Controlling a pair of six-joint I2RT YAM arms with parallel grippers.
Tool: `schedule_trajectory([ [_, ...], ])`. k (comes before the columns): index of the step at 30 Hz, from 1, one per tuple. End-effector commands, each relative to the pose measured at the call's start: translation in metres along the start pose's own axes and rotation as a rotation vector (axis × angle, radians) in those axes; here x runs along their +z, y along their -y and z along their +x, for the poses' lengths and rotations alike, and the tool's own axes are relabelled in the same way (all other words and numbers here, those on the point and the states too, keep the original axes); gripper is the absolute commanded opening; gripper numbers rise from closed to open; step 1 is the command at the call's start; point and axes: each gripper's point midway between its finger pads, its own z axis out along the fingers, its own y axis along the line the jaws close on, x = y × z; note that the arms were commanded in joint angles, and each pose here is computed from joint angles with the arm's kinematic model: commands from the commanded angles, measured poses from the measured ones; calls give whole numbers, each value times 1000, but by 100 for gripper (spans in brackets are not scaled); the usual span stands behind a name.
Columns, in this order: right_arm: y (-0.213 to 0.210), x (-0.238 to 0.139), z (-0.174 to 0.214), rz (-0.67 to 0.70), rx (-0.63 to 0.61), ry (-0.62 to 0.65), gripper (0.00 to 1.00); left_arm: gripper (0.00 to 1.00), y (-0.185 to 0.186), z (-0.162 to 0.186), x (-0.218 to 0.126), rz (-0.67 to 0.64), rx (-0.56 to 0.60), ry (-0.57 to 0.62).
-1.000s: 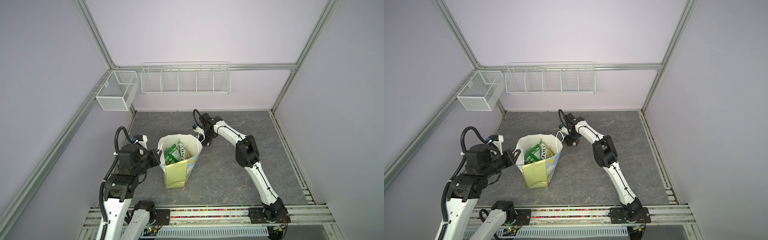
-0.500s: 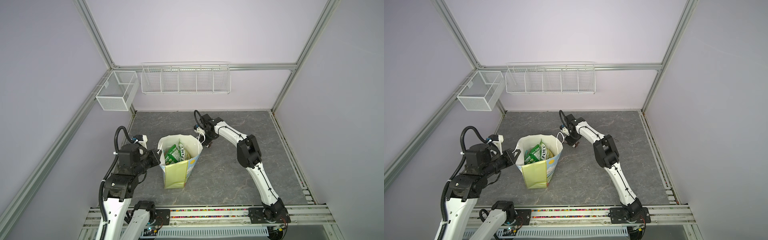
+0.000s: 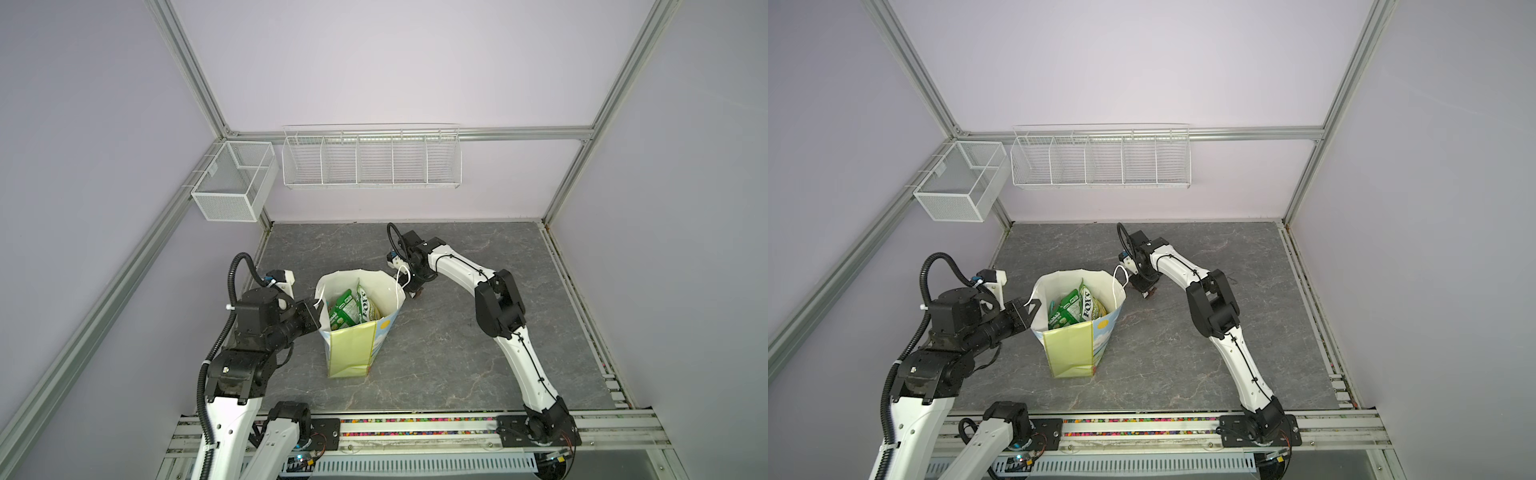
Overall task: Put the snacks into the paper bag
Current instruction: 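Lower the right gripper onto the brown chocolate bar and close, then lift the brown chocolate bar with the right gripper toward the bag opening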
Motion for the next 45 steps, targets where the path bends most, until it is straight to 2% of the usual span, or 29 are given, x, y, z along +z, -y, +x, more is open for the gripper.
schedule_trajectory([
  [1,-8,-27,-10,-9,4,57,26,0,21,-23,-18,68,29,94],
  [16,-19,-68,-23,-19,19,157,16,0,21,-21,-17,72,26,94],
  [25,-26,-107,-34,-29,41,240,14,0,21,-21,-17,73,24,94],
  [45,-69,-251,-57,-51,-21,595,12,0,19,-20,-11,76,17,91],
])
